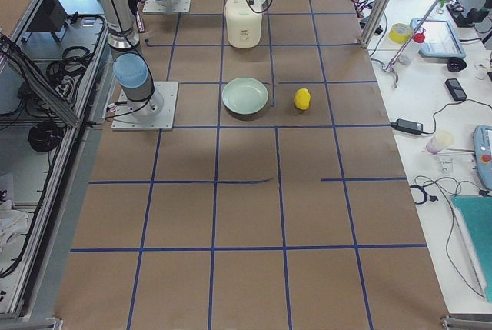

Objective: Press rice cooker button
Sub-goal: 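Move the right gripper over the rice cooker's green lid button, then press down on the green button with the right gripper fingertips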

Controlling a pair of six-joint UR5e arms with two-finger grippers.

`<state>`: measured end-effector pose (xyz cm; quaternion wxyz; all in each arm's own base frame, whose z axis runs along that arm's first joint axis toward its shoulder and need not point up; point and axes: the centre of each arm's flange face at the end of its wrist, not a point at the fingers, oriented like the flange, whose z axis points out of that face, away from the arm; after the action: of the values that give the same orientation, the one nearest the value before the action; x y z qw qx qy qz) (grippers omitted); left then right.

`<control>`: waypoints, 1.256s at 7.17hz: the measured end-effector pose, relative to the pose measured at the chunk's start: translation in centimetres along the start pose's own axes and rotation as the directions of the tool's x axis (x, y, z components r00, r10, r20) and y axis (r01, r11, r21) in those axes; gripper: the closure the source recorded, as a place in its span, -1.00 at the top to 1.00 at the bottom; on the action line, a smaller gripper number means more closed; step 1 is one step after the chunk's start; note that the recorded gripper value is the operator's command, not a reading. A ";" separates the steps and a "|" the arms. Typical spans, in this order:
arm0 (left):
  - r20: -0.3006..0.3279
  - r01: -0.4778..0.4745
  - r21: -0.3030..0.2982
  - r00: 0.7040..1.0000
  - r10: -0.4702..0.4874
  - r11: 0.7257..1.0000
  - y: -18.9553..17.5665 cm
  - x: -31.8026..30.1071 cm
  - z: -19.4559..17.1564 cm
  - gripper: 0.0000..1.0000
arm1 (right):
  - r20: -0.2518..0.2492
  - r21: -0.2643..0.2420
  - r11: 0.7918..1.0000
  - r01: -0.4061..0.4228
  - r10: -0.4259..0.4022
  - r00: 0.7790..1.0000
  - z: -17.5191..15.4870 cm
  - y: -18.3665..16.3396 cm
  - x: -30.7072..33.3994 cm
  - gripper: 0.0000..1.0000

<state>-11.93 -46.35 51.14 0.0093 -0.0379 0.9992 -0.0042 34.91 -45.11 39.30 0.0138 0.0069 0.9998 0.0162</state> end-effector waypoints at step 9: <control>0.000 -0.001 0.000 1.000 0.001 1.000 0.0 0.0 0.0 1.00 | -0.016 -0.027 1.000 0.001 -0.001 1.000 3.9 1.7 -1.2 -0.88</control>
<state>-11.93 -46.35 51.14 0.0093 -0.0375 0.9992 -0.0042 36.21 -43.29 35.49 0.0056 0.0061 0.9995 0.0299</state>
